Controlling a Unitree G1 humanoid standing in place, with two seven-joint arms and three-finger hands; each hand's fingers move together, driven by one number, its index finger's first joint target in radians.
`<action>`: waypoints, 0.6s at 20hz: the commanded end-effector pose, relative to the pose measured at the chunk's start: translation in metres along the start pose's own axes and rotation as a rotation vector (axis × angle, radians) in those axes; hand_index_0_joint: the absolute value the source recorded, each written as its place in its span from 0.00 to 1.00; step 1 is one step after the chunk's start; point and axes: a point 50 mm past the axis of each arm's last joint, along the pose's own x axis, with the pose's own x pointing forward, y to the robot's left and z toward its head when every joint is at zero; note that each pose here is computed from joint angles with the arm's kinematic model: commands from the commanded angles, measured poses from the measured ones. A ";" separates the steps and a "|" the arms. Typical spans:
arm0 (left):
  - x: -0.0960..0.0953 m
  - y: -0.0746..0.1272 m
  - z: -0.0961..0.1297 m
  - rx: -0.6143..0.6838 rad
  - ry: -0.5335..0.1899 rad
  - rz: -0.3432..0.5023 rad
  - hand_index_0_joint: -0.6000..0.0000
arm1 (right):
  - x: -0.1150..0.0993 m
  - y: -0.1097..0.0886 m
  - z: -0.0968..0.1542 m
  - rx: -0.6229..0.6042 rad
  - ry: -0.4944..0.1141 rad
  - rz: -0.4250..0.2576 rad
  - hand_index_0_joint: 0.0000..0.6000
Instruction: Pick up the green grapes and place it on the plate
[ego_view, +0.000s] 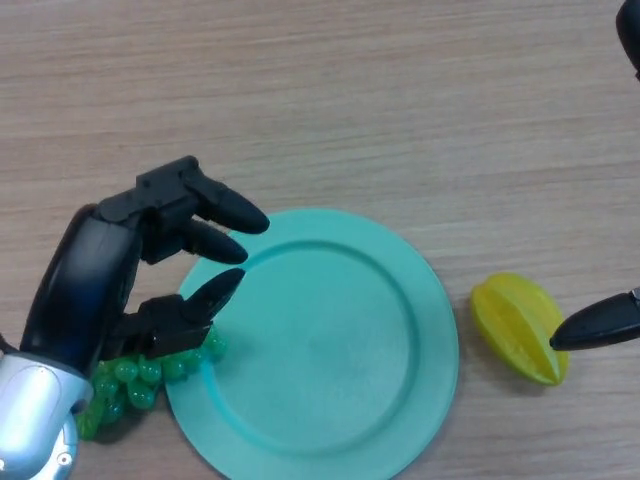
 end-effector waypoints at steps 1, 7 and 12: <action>-0.005 0.013 0.030 0.050 -0.218 0.080 0.58 | -0.004 -0.004 0.030 -0.062 -0.223 -0.028 0.00; -0.024 0.036 0.005 0.186 -0.122 0.153 1.00 | -0.002 -0.001 0.028 -0.057 -0.214 -0.018 0.00; -0.033 0.049 -0.026 0.278 0.028 0.176 1.00 | 0.001 0.006 0.026 -0.058 -0.210 -0.006 0.00</action>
